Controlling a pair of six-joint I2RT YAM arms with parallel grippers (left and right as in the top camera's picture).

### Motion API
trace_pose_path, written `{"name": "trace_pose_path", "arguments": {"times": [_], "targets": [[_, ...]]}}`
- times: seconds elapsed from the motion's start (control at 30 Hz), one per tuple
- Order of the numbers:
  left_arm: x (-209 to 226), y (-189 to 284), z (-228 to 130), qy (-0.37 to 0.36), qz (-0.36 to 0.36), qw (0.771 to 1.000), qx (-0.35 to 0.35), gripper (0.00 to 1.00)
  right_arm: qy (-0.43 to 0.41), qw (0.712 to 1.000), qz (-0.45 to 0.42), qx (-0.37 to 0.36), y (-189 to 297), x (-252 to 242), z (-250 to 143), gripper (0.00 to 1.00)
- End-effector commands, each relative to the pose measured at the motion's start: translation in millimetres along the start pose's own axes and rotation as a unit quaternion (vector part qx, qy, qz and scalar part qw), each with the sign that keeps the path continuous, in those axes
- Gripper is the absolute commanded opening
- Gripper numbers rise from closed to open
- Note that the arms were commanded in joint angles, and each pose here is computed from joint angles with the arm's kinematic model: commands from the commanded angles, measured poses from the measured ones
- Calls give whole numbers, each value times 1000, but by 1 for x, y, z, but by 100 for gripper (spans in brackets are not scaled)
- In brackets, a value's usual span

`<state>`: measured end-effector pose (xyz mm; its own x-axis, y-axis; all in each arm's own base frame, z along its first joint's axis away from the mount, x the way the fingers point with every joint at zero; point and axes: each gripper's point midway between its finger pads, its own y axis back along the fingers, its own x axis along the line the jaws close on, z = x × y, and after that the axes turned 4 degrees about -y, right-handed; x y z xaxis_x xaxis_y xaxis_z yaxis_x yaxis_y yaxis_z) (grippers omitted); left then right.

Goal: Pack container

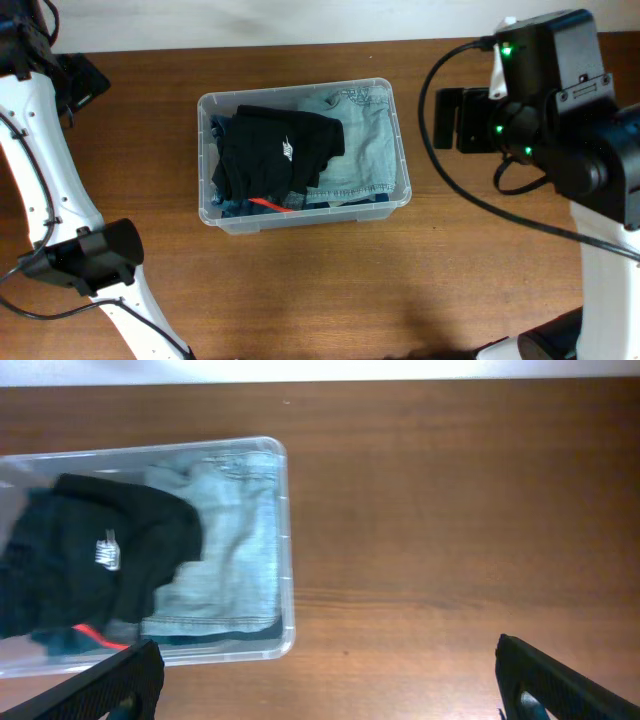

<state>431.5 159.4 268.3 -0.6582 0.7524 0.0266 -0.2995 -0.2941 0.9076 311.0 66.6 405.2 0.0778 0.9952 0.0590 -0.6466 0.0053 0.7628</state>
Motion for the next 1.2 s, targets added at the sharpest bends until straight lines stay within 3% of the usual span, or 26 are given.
{"name": "trace_pose_path", "arguments": {"times": [0.0,0.2,0.3,0.8,1.17], "targets": [[1,6,0,3,0,1000,-5,99,-20,1000,-10,-3,6,-21,-4,99],[2,6,0,3,0,1000,-5,99,-67,996,0,-64,7,-45,-4,99],[2,6,0,4,0,1000,-5,99,-42,993,19,-108,3,-43,-11,98],[2,6,0,3,0,1000,-5,99,-53,950,98,-291,-81,-66,-136,99],[2,6,0,3,0,1000,-5,99,-29,901,137,-411,-105,-61,-174,99]]}}
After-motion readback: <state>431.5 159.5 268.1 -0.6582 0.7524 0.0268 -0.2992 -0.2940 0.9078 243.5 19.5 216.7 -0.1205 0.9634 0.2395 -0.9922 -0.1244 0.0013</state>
